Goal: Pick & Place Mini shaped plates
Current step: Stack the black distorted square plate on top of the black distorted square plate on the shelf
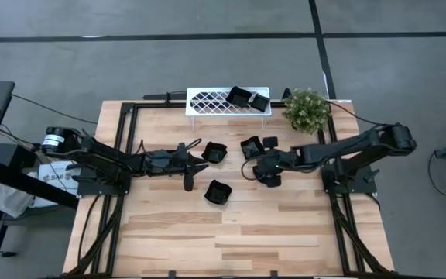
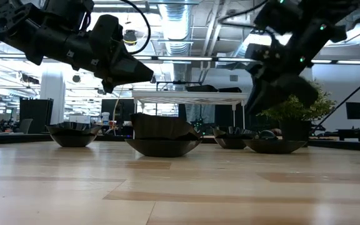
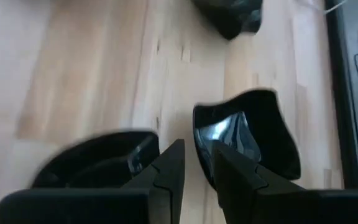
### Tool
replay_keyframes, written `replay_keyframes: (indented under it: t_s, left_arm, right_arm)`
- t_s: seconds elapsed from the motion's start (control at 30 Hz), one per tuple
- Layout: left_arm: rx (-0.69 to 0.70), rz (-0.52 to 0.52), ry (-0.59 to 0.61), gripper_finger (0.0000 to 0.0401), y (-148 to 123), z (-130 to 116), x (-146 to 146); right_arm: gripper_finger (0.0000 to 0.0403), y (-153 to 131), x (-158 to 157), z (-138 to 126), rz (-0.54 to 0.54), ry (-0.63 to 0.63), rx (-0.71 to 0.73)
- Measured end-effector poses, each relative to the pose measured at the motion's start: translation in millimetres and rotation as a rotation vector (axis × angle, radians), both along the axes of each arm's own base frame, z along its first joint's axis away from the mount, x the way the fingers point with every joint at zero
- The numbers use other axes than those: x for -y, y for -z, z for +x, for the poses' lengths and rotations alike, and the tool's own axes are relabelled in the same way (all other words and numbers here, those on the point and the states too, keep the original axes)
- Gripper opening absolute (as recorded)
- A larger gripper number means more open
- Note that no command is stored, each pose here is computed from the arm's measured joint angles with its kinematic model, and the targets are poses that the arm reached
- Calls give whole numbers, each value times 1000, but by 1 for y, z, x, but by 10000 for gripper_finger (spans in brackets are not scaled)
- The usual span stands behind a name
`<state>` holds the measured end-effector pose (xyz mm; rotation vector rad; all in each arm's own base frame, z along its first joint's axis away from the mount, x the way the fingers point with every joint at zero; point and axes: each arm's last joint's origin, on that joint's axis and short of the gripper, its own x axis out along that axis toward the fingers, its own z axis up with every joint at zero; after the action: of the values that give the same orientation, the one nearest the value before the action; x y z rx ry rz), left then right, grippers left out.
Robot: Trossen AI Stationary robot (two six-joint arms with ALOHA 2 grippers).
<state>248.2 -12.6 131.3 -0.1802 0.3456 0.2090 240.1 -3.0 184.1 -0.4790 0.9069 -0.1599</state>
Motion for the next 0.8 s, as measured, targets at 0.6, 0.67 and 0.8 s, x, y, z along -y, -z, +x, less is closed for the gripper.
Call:
replay_keyframes:
  t_s: [0.6, 0.67, 0.8]
  left_arm:
    - [6, -1, 0, 88, -1, 0, 0]
    - [8, -1, 0, 88, -1, 0, 0]
    - [11, -1, 0, 88, -1, 0, 0]
  right_arm:
    - [75, 25, 30, 10, 23, 69, -86]
    - [75, 25, 31, 9, 30, 72, -85]
    - [75, 25, 33, 9, 69, 58, -82]
